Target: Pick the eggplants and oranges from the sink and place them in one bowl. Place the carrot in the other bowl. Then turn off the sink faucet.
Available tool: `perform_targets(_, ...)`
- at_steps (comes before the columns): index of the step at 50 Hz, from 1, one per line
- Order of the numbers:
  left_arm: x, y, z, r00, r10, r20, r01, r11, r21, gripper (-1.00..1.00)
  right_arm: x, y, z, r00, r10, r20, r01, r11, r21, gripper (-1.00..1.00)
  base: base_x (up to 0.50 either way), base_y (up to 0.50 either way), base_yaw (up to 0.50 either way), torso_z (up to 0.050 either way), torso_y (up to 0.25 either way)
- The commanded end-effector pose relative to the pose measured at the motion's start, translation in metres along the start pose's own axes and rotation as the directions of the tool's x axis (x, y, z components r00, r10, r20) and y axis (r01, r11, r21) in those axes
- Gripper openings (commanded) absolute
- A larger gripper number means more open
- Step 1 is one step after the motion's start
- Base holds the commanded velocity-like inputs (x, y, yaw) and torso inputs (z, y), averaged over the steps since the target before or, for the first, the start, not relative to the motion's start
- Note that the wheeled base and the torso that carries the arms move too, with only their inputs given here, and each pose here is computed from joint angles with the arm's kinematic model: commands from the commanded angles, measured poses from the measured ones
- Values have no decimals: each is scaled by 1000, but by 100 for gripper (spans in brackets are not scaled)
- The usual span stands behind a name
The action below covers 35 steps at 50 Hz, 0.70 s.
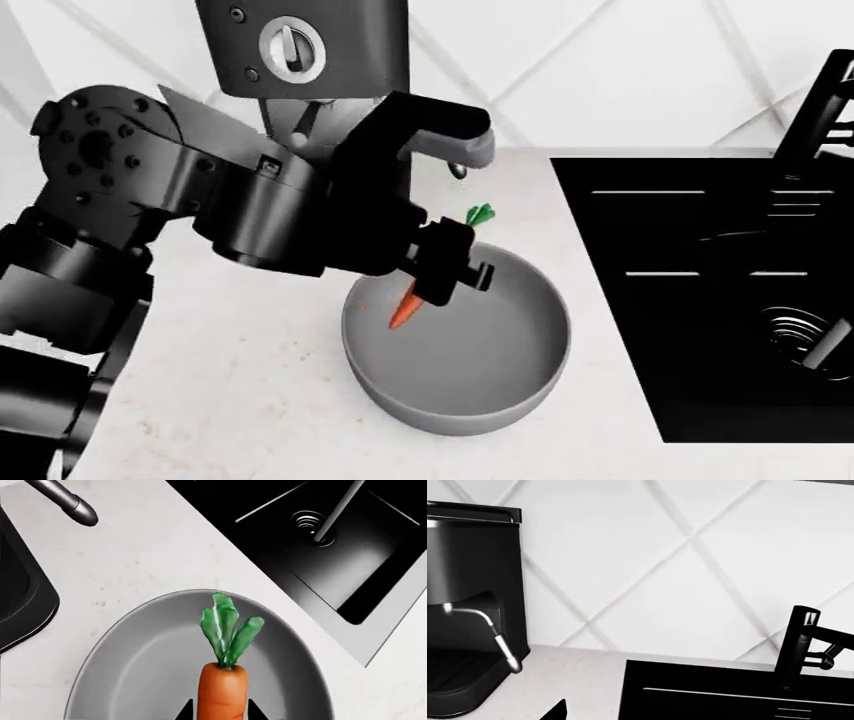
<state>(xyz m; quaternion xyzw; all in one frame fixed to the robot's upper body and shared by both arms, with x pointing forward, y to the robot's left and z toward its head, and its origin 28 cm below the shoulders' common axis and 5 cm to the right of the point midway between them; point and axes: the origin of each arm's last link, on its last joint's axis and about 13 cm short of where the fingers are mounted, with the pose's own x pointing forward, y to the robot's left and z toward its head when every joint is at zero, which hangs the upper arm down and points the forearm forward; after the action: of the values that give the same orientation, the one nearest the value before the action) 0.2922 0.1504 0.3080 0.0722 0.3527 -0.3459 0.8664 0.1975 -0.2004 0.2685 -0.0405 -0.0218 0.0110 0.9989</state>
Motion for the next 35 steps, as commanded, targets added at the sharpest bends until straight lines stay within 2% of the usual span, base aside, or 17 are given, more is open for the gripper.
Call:
perform_targets(1, 30, 8, 12, 992, -68, -102, 52, 988, -148, -100, -3, -2, 4, 1000, -10, 19, 10, 1000, 5, 100, 0, 0, 0, 0, 0)
perform_targets(2, 32, 8, 12, 991, -86, -107, 66, 983, -174, -100, -3, -2, 3, 1000, -12, 12, 12, 1000, 6, 100, 0, 0, 0, 0, 0)
perform_targets(3, 34, 6, 9, 991, -79, -112, 62, 987, -149, -100, -3, -1, 2, 1000, -11, 10, 11, 1000, 5, 100, 0, 0, 0, 0, 0)
perform_targets(11, 45, 7, -5, 986, -84, -145, 62, 986, -156, -100, -3, -2, 0, 1000, -17, 0, 17, 1000, 12, 100, 0, 0, 0, 0, 0)
perform_targets(12, 46, 6, -7, 986, -79, -146, 61, 991, -119, -100, -3, -3, 0, 1000, -19, 0, 19, 1000, 12, 100, 0, 0, 0, 0, 0)
perform_targets(15, 47, 7, -9, 985, -86, -148, 65, 988, -143, -100, -3, -4, -1, 1000, -25, -9, 25, 1000, 13, 100, 0, 0, 0, 0, 0)
perform_targets(35, 61, 12, -9, 986, -90, -141, 68, 986, -152, -100, -1, -2, -7, 999, -24, -23, 25, 999, 28, 100, 0, 0, 0, 0, 1)
